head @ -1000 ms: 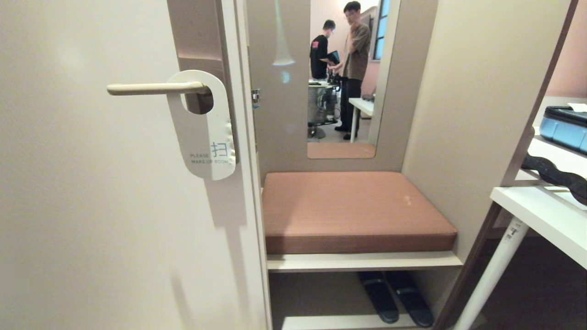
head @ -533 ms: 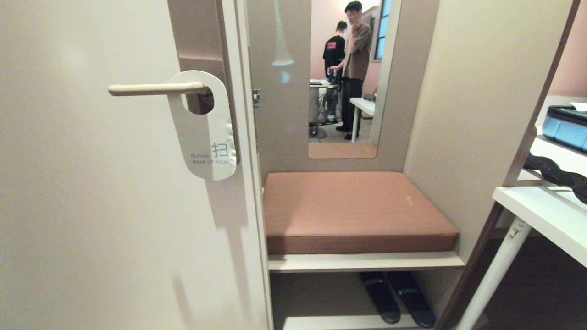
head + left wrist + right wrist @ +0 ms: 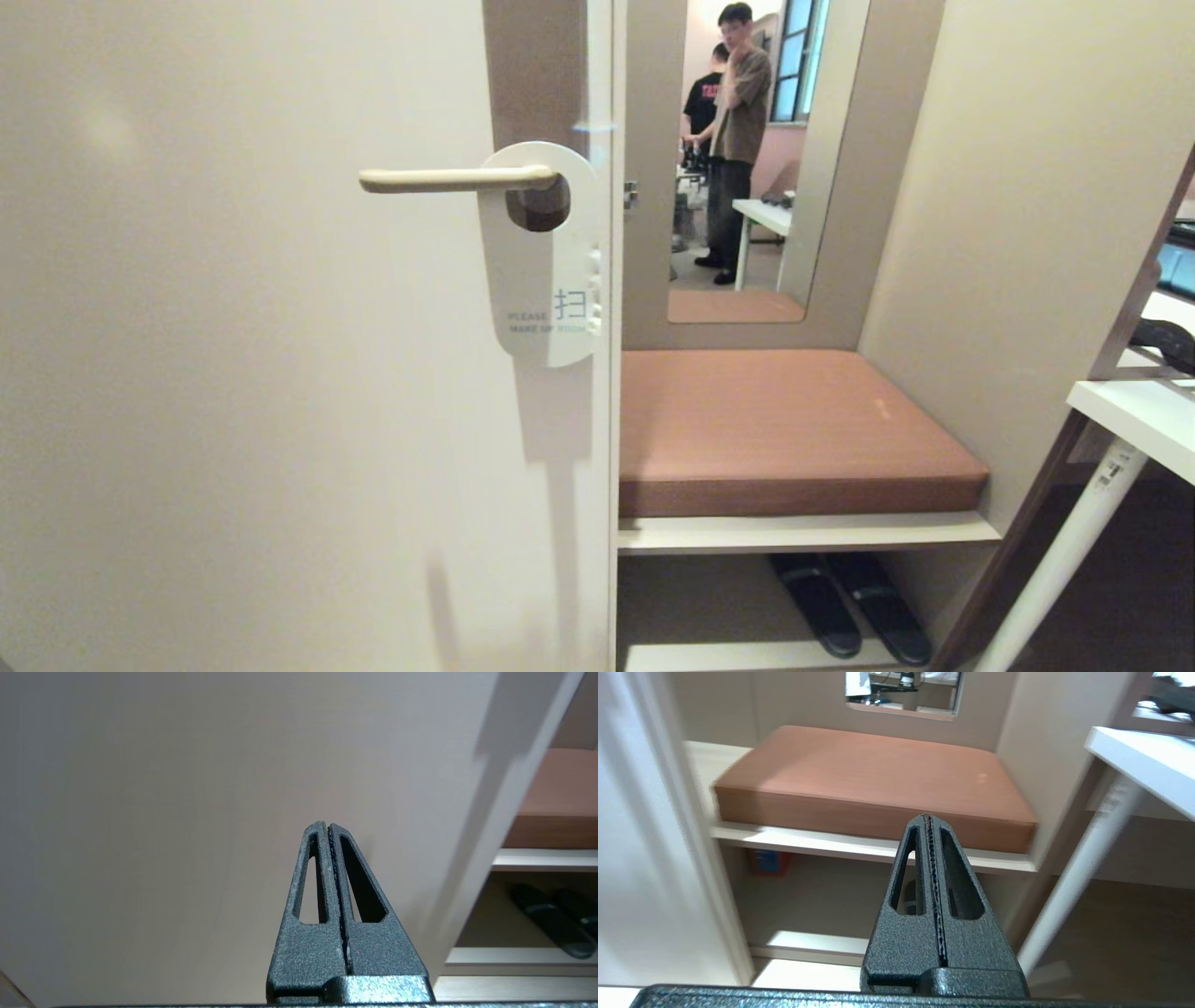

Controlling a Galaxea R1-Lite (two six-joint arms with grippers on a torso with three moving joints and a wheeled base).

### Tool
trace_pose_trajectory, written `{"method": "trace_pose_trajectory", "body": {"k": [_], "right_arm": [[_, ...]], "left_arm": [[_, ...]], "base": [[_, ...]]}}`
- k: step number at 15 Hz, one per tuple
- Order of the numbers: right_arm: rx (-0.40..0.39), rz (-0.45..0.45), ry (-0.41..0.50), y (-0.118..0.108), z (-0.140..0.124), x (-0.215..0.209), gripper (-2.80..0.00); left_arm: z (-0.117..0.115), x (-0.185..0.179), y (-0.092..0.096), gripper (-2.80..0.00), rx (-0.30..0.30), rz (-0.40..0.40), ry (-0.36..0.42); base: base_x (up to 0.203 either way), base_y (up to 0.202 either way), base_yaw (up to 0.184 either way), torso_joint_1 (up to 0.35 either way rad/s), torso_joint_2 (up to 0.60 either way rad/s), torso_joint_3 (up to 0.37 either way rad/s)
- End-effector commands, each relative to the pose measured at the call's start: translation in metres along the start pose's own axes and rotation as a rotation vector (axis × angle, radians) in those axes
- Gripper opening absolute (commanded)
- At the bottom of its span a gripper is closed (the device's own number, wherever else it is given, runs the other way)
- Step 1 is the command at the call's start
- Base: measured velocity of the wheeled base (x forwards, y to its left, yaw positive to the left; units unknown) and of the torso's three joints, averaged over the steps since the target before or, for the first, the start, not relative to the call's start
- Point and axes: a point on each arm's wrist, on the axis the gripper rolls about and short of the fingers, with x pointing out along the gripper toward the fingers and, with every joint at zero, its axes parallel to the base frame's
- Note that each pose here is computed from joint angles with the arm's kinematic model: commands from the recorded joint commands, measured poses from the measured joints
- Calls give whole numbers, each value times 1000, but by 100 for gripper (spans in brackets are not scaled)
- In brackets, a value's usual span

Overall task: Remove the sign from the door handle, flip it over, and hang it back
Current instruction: Take down the sign

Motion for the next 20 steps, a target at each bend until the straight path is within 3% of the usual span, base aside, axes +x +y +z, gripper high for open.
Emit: {"method": "trace_pose_trajectory", "body": {"k": [1,5,20], "right_arm": [[-1,0,0,0,0,0,-280],[-1,0,0,0,0,0,-280],[-13,5,0,0,0,0,-280]], "left_arm": [[0,0,0,-280,-1,2,0],[0,0,0,-280,-1,2,0],[0,0,0,-280,-1,2,0]], "base": [[0,192,-1,-2,-2,-2],[0,150,-2,2,1,4],[0,0,0,0,0,0]]}}
